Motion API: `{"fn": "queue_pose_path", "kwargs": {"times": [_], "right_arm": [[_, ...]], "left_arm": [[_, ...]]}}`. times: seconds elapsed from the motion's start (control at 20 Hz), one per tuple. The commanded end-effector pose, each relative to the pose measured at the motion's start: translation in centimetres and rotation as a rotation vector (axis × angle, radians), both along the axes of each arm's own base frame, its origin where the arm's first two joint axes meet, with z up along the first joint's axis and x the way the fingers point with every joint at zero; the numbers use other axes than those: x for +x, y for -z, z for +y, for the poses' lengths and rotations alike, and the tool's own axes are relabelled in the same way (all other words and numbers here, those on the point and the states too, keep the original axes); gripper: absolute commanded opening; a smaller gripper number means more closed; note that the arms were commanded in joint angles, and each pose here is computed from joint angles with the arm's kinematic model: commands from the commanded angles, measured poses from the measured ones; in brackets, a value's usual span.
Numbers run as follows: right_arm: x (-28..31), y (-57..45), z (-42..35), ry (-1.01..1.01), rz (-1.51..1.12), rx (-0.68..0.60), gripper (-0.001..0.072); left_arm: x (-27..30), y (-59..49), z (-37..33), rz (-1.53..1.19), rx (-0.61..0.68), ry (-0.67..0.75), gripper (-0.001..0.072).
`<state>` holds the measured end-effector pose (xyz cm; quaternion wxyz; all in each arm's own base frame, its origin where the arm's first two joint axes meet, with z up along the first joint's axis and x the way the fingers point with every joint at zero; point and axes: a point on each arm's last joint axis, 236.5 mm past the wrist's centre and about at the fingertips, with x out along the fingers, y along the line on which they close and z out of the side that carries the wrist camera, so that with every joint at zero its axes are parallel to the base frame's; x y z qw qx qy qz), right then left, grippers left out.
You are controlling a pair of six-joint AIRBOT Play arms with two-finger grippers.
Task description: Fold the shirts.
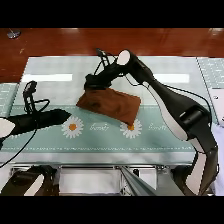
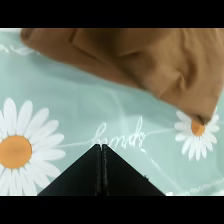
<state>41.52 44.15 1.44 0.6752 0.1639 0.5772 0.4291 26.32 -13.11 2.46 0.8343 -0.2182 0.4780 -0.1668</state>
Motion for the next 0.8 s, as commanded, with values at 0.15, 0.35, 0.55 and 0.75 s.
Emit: {"fn": "queue_pose_path", "kwargs": {"times": [0.15, 0.35, 0.55, 0.75], "right_arm": [[2.1, -5.7, -12.3, -0.001, 0.071, -0.015, 0.0629], [-0.2, -7.9, -30.6, 0.116, 0.038, -0.354, 0.0629], [-3.3, -2.5, -37.6, 0.608, 0.054, -0.354, 0.0629], [-8.8, 6.5, -31.3, 0.823, 0.265, -0.106, 0.0629]], "left_arm": [[1.8, 0.5, 0.7, -0.028, -0.003, -0.064, 0.0027], [1.9, 1.9, 0.6, 0.022, 0.003, -0.063, 0.0027], [1.6, 2.8, 0.1, 0.052, 0.008, -0.045, 0.0028], [1.4, 3.2, -1.1, 0.057, 0.009, -0.011, 0.0028]]}}
